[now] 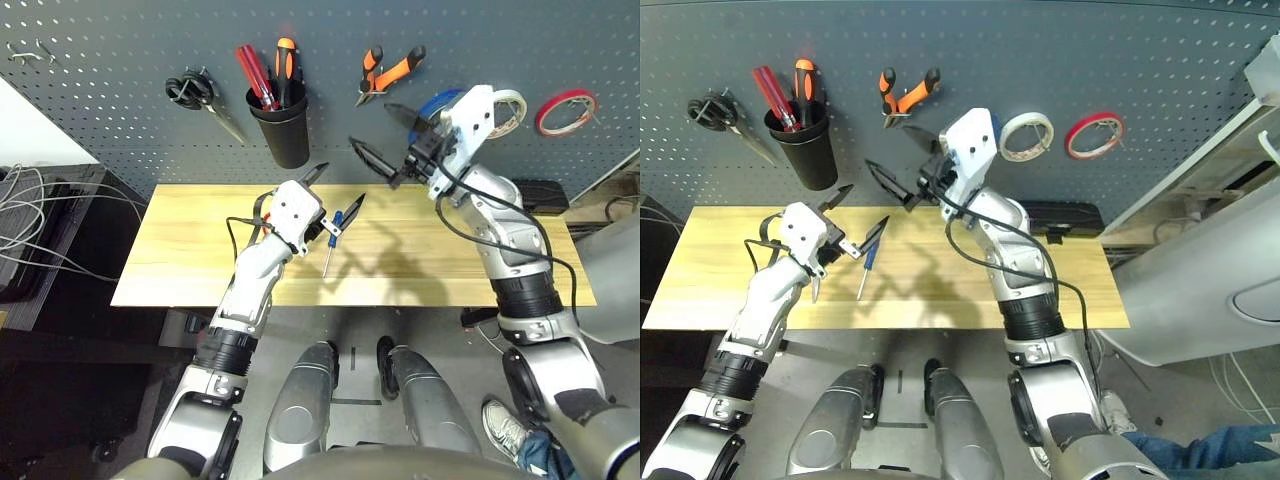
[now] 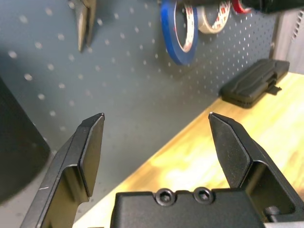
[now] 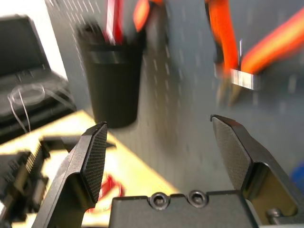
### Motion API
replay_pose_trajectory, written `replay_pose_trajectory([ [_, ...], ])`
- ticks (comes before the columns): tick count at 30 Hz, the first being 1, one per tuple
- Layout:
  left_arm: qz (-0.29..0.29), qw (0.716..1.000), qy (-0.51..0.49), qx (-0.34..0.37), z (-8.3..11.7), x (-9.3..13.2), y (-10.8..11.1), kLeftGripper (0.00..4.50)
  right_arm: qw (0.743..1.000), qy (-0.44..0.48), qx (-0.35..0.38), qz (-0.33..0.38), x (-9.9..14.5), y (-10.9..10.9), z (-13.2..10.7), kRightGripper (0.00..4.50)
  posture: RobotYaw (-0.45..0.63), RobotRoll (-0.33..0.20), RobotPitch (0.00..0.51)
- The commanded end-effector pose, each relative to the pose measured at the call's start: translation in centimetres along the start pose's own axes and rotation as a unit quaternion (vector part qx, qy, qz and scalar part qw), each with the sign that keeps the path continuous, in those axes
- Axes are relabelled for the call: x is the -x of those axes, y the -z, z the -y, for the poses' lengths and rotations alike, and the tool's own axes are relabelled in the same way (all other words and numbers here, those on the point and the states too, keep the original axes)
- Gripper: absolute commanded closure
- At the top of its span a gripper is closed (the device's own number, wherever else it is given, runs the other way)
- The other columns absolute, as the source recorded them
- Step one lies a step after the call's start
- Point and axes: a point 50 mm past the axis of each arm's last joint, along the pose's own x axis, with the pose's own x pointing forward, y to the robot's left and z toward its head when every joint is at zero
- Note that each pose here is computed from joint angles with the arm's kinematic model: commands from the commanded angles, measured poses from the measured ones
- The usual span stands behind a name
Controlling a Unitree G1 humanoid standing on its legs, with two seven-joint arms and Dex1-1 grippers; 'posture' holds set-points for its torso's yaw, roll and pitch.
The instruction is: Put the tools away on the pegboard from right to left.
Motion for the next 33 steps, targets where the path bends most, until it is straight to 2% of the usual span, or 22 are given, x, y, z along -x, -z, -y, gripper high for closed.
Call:
replay_pose_trajectory([
  [1,-0.07,0.997,0.024,0.032,0.9,-0.2,1.8,0.0,0.997,0.026,-0.029,-0.071,1.1,3.3,0.5,0.03,0.17,0.0,0.26],
  [6,-0.132,0.99,0.035,0.035,0.9,-1.1,2.6,0.0,0.986,0.054,-0.072,-0.142,2.4,6.3,1.0,0.03,0.17,0.0,0.264],
  [10,-0.182,0.982,0.022,0.038,0.4,-1.6,3.7,0.0,0.981,0.074,-0.086,-0.16,3.0,7.5,1.2,0.03,0.17,0.0,0.266],
  [15,-0.273,0.961,0.028,0.026,0.7,-2.1,6.4,0.0,0.966,0.101,-0.133,-0.198,3.6,9.8,0.8,0.03,0.17,0.0,0.265],
  [20,-0.318,0.947,0.018,0.039,1.1,-2.6,7.9,0.0,0.963,0.102,-0.144,-0.203,3.8,10.6,0.3,0.03,0.16,0.0,0.268],
  [27,-0.349,0.937,0.006,0.023,1.2,-3.6,8.6,0.0,0.964,0.098,-0.143,-0.201,3.9,10.6,-0.1,0.03,0.14,0.0,0.275],
  [33,-0.389,0.92,0.004,0.037,2.0,-3.2,9.8,0.0,0.966,0.085,-0.144,-0.199,3.8,10.4,-1.0,0.03,0.11,0.0,0.277],
])
